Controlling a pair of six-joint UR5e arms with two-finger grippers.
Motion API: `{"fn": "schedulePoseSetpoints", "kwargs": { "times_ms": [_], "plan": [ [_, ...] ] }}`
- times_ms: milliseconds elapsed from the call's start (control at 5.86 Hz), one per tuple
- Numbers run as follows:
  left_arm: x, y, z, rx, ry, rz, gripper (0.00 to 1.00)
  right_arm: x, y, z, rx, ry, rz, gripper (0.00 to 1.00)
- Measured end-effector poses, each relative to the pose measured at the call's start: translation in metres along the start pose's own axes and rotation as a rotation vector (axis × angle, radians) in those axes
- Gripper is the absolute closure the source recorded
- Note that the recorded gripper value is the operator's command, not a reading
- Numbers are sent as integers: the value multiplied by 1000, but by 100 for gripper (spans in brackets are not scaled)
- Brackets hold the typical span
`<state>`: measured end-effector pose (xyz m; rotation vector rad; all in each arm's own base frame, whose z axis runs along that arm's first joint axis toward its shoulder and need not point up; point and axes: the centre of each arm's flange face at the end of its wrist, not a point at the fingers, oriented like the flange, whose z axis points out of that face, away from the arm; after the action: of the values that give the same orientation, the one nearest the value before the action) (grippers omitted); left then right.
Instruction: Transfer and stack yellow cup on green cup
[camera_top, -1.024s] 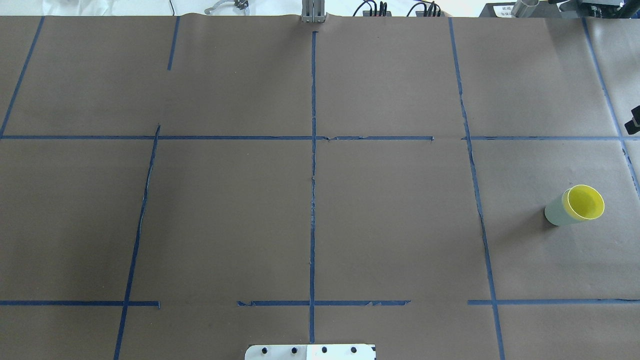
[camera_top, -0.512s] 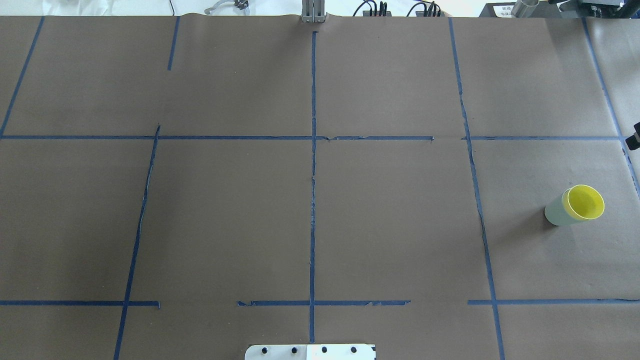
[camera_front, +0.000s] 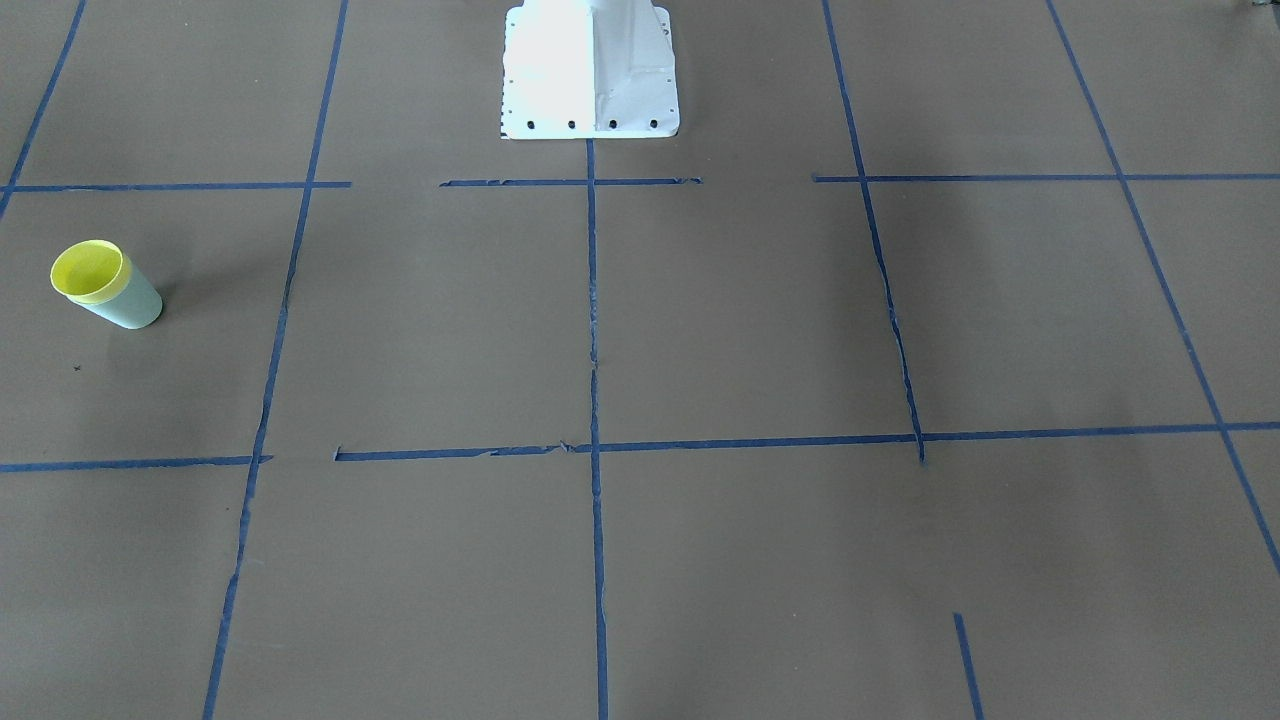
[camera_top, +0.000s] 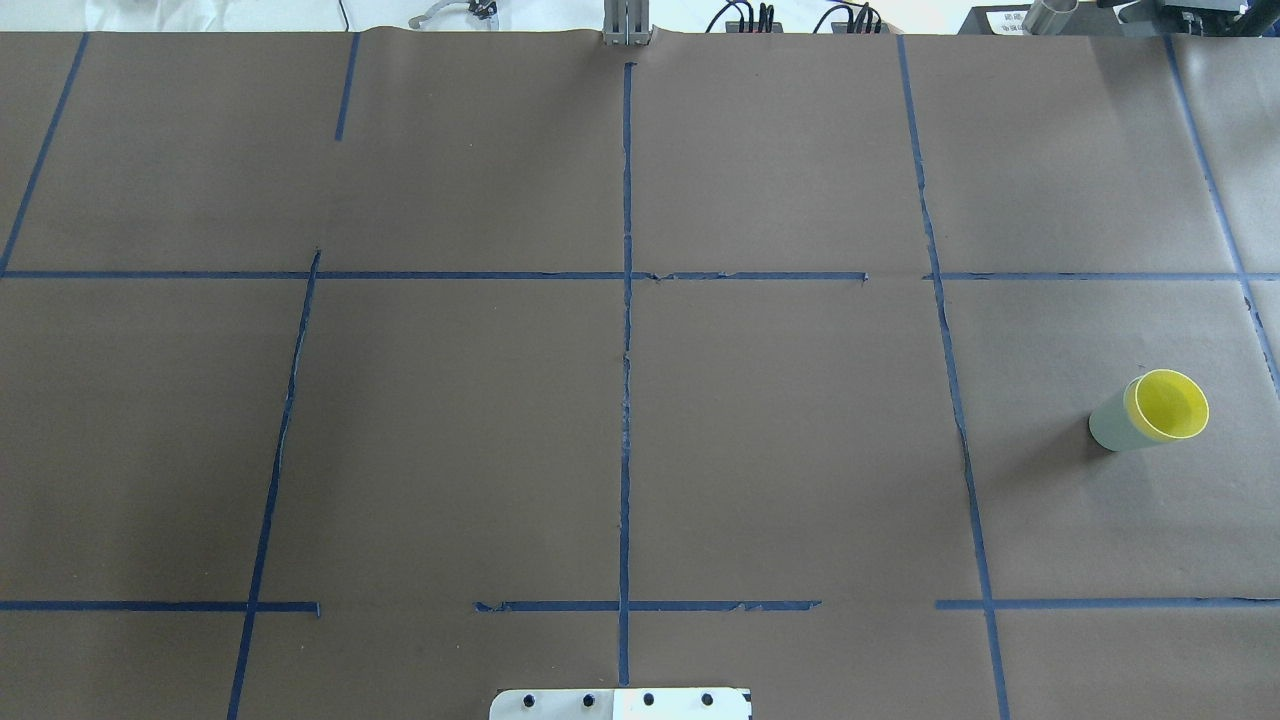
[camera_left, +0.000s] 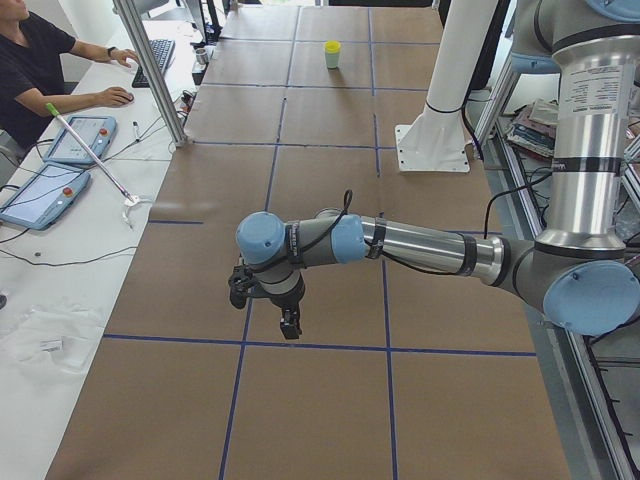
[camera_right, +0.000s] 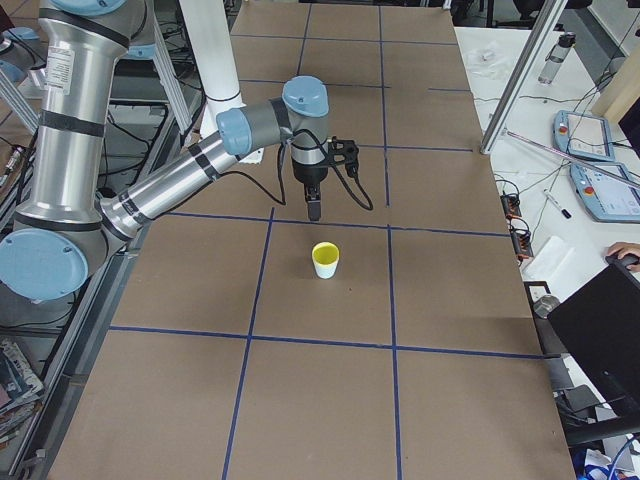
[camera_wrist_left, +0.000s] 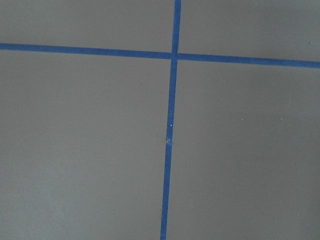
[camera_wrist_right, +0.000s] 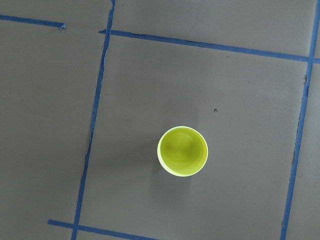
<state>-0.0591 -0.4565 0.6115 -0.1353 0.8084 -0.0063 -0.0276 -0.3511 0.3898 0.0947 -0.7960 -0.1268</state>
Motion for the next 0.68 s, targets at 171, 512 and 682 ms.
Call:
{"fn": "schedulePoseSetpoints", "kwargs": {
  "times_ms": [171, 512, 682],
  "plan": [
    [-1, 8, 3, -4, 13, -3, 0, 0, 2, 0, 0, 1, 0, 0],
    [6, 12, 0, 5, 48, 5, 0, 2, -7, 4, 6, 3, -8, 0],
    [11, 16, -4, 14, 53, 11, 0, 3, -13, 6, 10, 4, -10, 0]
  ]
}}
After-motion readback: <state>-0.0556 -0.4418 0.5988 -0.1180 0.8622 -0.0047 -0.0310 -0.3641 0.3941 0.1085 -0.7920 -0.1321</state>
